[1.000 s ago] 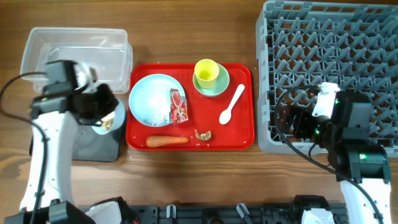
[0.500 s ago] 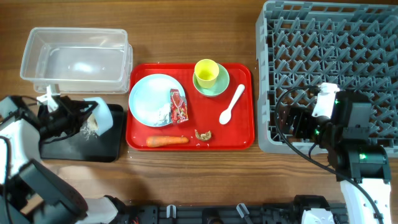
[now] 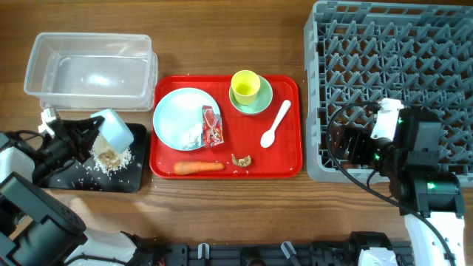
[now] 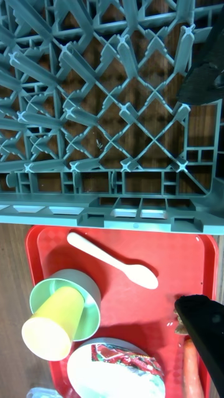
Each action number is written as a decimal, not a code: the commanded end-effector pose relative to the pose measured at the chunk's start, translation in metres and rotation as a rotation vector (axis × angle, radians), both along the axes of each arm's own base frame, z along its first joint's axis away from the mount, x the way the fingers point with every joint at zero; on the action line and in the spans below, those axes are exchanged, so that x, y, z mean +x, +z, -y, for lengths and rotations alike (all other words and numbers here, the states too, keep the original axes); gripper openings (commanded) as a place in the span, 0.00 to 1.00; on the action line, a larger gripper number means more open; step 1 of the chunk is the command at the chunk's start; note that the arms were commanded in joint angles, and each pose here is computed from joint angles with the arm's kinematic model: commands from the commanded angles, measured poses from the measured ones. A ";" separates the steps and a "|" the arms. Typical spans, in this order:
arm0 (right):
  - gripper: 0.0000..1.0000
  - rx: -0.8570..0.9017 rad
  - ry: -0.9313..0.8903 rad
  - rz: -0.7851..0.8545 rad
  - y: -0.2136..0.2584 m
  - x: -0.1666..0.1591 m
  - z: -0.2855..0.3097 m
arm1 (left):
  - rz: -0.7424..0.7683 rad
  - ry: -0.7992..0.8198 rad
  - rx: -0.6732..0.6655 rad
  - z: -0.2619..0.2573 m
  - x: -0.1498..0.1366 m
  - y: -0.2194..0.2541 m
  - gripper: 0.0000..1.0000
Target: Sort waste into correct bins and load items into the dishwasher rack
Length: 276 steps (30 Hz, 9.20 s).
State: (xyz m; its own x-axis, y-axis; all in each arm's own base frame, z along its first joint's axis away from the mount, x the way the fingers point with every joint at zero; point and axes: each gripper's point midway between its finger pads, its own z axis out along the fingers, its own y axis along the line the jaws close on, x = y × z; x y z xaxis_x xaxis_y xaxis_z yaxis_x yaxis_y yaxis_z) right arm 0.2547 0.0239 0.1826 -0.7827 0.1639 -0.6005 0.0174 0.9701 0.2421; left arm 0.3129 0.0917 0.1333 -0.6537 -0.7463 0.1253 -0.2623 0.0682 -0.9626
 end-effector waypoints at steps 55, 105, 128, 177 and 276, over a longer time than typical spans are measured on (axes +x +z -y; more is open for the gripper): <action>1.00 0.015 0.012 0.008 0.007 0.000 -0.004 | 0.128 -0.124 0.150 0.037 0.004 0.031 0.04; 1.00 0.017 0.009 0.007 0.007 0.000 -0.004 | 0.153 -0.569 1.198 0.263 0.011 -0.013 0.50; 1.00 0.018 0.009 0.003 0.007 -0.001 -0.004 | -0.377 -0.561 1.231 0.178 -0.002 -0.104 0.04; 1.00 0.018 0.009 -0.001 0.006 -0.002 -0.004 | -0.304 -0.681 1.055 0.217 0.024 -0.142 0.56; 1.00 0.029 -0.307 -0.033 -0.011 0.035 0.030 | 0.134 -0.618 0.615 0.327 0.098 0.049 0.04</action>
